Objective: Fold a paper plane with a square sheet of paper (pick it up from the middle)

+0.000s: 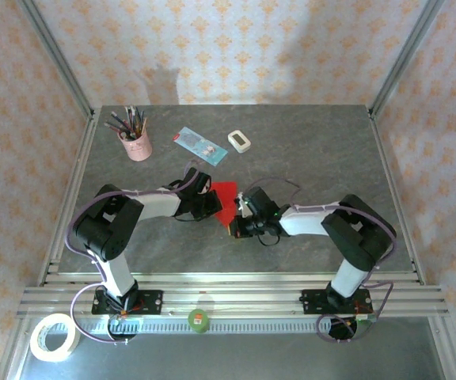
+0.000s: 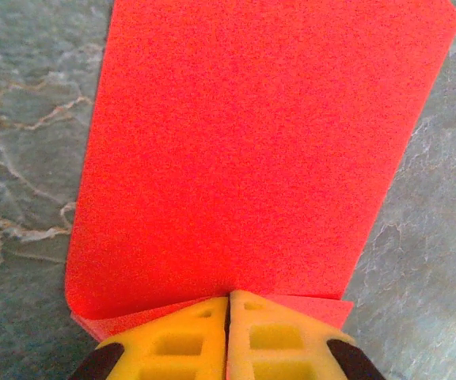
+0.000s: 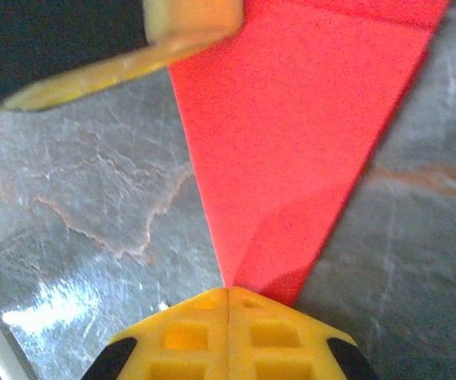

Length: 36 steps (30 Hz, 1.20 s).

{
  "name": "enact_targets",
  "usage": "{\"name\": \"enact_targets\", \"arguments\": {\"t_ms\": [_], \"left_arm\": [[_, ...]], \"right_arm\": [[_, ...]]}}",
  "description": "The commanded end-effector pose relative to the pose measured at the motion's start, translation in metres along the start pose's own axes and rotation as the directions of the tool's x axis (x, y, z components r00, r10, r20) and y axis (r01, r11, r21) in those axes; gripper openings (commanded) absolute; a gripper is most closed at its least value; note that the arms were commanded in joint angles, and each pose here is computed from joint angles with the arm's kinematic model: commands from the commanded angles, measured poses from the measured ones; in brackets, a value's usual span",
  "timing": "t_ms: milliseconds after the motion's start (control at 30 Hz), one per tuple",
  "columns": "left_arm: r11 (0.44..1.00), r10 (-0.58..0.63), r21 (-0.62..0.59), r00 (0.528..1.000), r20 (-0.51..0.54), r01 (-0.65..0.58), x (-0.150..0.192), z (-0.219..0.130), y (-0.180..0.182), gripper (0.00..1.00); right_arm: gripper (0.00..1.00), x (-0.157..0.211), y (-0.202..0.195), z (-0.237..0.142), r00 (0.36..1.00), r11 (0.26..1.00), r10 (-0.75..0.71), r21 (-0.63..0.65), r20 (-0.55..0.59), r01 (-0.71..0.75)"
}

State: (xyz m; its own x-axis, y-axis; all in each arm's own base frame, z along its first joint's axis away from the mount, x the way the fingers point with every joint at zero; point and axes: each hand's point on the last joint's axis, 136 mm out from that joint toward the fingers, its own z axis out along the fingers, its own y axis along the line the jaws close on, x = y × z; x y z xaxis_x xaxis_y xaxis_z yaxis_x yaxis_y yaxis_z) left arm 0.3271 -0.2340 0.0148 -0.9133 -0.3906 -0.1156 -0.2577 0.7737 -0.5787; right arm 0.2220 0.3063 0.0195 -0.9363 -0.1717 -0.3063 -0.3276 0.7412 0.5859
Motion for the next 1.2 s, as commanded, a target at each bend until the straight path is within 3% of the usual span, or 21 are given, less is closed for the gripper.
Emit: {"name": "enact_targets", "arguments": {"t_ms": [0, 167, 300, 500, 833, 1167], "left_arm": [[0.985, -0.016, -0.169, 1.0, -0.018, 0.012, 0.009, 0.013, 0.046, 0.09], [0.99, -0.01, -0.143, 1.0, -0.021, 0.007, 0.008, 0.012, 0.039, 0.09], [0.992, -0.012, -0.123, 1.0, -0.018, 0.009, 0.007, 0.01, 0.034, 0.09], [0.995, -0.017, -0.097, 1.0, -0.022, 0.015, 0.008, 0.011, 0.028, 0.09], [0.999, -0.007, -0.044, 1.0, -0.012, 0.006, 0.003, 0.005, 0.012, 0.09], [0.983, 0.135, 0.116, 0.988, 0.075, -0.143, -0.004, -0.021, -0.035, 0.07]], "right_arm": [[0.04, 0.047, -0.031, -0.007, 0.989, 0.992, 0.066, 0.114, -0.132, -0.051], [0.04, -0.004, 0.017, -0.037, 0.996, 1.0, -0.004, -0.028, 0.091, 0.007], [0.12, -0.037, 0.029, -0.058, 0.967, 0.999, 0.014, -0.041, 0.256, -0.003], [0.07, -0.047, 0.033, -0.037, 0.974, 0.996, 0.081, -0.058, 0.213, -0.07], [0.01, -0.035, 0.002, 0.003, 0.984, 0.987, 0.143, 0.059, 0.103, -0.149], [0.0, -0.012, -0.033, 0.014, 0.978, 0.953, 0.204, 0.218, 0.047, -0.209]]}}
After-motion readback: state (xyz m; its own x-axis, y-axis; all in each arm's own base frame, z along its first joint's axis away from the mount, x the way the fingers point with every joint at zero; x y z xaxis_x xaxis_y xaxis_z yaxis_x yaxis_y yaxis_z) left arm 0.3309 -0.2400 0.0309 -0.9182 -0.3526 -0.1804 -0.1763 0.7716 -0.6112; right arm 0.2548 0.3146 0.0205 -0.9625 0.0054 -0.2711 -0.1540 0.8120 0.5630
